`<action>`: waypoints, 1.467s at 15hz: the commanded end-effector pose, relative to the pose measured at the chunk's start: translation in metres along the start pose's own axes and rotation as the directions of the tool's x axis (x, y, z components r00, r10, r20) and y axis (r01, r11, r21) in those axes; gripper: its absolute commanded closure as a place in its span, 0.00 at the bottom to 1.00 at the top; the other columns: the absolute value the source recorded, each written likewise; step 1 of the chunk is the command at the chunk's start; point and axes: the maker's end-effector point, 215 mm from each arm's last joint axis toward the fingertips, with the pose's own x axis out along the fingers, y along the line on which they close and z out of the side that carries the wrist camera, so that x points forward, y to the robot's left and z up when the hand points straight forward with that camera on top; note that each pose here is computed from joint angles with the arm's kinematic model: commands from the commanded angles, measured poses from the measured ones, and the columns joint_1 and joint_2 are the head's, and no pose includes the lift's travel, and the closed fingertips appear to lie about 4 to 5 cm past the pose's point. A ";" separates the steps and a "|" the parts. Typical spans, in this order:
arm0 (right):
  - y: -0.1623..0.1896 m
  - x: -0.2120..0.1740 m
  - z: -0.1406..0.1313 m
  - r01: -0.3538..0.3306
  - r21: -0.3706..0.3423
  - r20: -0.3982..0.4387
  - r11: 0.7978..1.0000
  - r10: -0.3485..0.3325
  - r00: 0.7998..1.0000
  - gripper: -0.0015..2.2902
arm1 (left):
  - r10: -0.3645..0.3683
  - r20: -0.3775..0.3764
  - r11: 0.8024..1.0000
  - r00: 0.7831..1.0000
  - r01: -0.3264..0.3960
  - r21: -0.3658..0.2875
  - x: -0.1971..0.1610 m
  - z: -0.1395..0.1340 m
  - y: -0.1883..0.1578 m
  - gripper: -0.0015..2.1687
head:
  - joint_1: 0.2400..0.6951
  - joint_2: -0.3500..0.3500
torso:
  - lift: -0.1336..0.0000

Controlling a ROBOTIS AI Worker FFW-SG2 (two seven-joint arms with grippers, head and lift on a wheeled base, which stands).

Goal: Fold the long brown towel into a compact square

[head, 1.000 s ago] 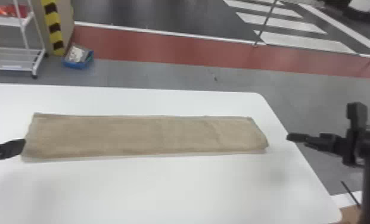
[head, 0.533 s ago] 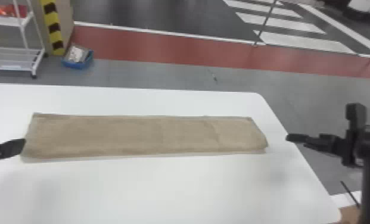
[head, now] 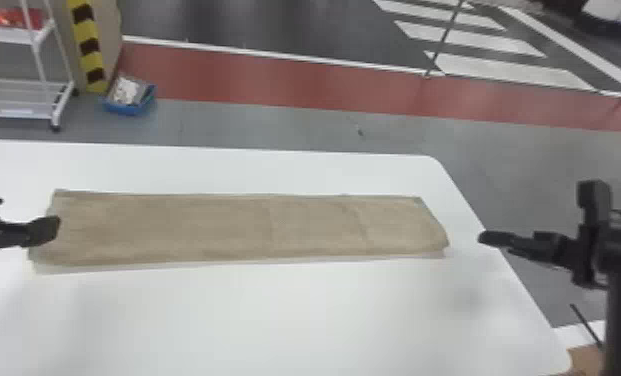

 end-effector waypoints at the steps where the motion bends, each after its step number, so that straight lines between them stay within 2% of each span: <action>1: -0.006 -0.003 -0.004 0.007 0.003 0.001 1.000 -0.007 1.000 0.02 | -0.019 -0.051 0.998 0.999 0.016 -0.062 0.014 -0.011 -0.009 0.10 | 1.00 0.09 | 0.07; 2: -0.009 -0.005 -0.005 0.011 0.003 0.002 1.000 -0.011 1.000 0.02 | -0.043 -0.082 0.993 0.996 0.034 -0.115 0.022 -0.017 -0.015 0.10 | 1.00 0.09 | 0.07; 4: -0.009 -0.005 -0.005 0.012 0.000 0.002 1.000 -0.012 1.000 0.02 | -0.049 -0.102 0.987 0.994 0.033 -0.156 0.035 -0.017 -0.015 0.10 | 1.00 0.07 | 0.07; 8: -0.010 -0.004 -0.007 0.014 -0.005 0.000 1.000 -0.014 1.000 0.02 | -0.035 -0.123 0.986 0.992 0.014 -0.166 0.056 -0.005 -0.015 0.10 | 1.00 0.06 | 0.07; 12: -0.013 -0.005 -0.004 0.017 -0.018 0.008 1.000 -0.017 1.000 0.02 | -0.038 -0.221 0.974 0.975 -0.013 -0.227 0.070 -0.026 -0.012 0.13 | 1.00 0.06 | 0.07; 16: -0.016 -0.006 -0.004 0.021 -0.028 0.009 0.999 -0.021 1.000 0.02 | -0.021 -0.245 0.970 0.969 -0.039 -0.239 0.072 -0.030 0.000 0.13 | 1.00 0.07 | 0.07; 17: -0.015 -0.005 -0.003 0.021 -0.030 0.012 0.999 -0.021 1.000 0.02 | -0.021 -0.246 0.970 0.969 -0.040 -0.240 0.071 -0.030 0.001 0.16 | 1.00 0.07 | 0.07; 19: -0.015 -0.003 -0.004 0.020 -0.038 0.009 0.999 -0.020 1.000 0.02 | -0.020 -0.250 0.969 0.968 -0.042 -0.242 0.071 -0.032 0.002 0.35 | 1.00 0.08 | 0.07; 20: -0.016 -0.001 -0.007 0.019 -0.036 0.005 0.999 -0.019 1.000 0.02 | -0.026 -0.256 0.968 0.966 -0.040 -0.249 0.070 -0.035 0.001 0.40 | 1.00 0.08 | 0.07; 22: -0.015 0.000 -0.006 0.017 -0.043 0.006 0.999 -0.016 1.000 0.02 | -0.031 -0.259 0.966 0.965 -0.039 -0.257 0.069 -0.037 0.003 0.40 | 1.00 0.08 | 0.07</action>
